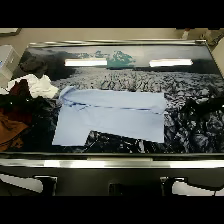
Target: Fold the clothes and pants, and hang the long-sleeved shirts on hangers.
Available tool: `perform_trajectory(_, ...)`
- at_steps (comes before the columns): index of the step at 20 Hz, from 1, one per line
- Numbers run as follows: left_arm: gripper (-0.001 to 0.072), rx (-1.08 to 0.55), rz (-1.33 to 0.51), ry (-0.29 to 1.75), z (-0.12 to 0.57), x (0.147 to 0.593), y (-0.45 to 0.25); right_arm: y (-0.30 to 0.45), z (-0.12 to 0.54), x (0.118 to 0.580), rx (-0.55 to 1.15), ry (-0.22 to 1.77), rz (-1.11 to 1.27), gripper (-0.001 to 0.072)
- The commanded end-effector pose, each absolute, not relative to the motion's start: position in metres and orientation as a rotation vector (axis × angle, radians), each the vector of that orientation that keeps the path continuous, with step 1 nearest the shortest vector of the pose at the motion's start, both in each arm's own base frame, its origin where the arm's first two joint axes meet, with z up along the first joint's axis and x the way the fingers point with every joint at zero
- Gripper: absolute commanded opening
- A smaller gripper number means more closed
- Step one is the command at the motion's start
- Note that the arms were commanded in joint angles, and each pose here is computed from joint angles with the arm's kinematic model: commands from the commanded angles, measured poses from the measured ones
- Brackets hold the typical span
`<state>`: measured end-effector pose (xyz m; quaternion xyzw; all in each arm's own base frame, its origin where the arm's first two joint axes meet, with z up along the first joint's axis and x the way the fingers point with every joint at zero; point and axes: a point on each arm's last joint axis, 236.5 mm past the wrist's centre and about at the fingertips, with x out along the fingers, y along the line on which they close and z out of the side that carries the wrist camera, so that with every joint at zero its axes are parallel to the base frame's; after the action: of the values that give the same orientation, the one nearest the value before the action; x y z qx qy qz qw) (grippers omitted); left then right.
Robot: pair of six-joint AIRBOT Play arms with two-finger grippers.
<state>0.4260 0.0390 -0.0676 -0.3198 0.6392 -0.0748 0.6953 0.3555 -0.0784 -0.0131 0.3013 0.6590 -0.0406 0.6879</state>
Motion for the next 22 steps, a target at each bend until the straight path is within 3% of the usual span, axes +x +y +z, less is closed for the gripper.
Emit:
perform_trajectory(1, 0.0404, -0.699, -0.246, 1.461, -0.091, 0.426, 0.026, -0.072, -0.015, 0.331, 0.662, 1.576, -0.052, 0.0496)
perform_trajectory(3, 0.0408, -0.648, -0.312, 1.474, -0.098, 0.426, 0.012, -0.071, -0.015, 0.329, 0.664, 1.584, -0.050, 0.0496)
perform_trajectory(5, 0.0511, -0.618, -0.358, 1.493, -0.103, 0.424, -0.001, -0.070, -0.015, 0.327, 0.666, 1.595, -0.045, 0.0496)
perform_trajectory(8, 0.0491, -0.566, -0.422, 1.517, -0.104, 0.420, -0.022, -0.069, -0.014, 0.324, 0.667, 1.609, -0.040, 0.0496)
perform_trajectory(9, 0.0471, -0.558, -0.429, 1.519, -0.105, 0.420, -0.026, -0.069, -0.014, 0.324, 0.668, 1.611, -0.040, 0.0496)
perform_trajectory(10, 0.0385, -0.552, -0.426, 1.513, -0.105, 0.422, -0.029, -0.068, -0.014, 0.323, 0.667, 1.615, -0.039, 0.0496)
perform_trajectory(12, 0.0032, -0.550, -0.426, 1.513, -0.105, 0.423, -0.031, -0.070, -0.015, 0.320, 0.658, 1.624, -0.046, 0.0493)
perform_trajectory(16, 0.0020, -0.550, -0.421, 1.517, -0.096, 0.420, -0.028, -0.053, -0.038, 0.290, 0.695, 1.732, -0.009, 0.0506)
perform_trajectory(22, 0.0020, -0.565, -0.407, 1.513, -0.083, 0.419, -0.031, 0.000, -0.093, 0.248, 0.881, 1.796, 0.072, 0.0514)
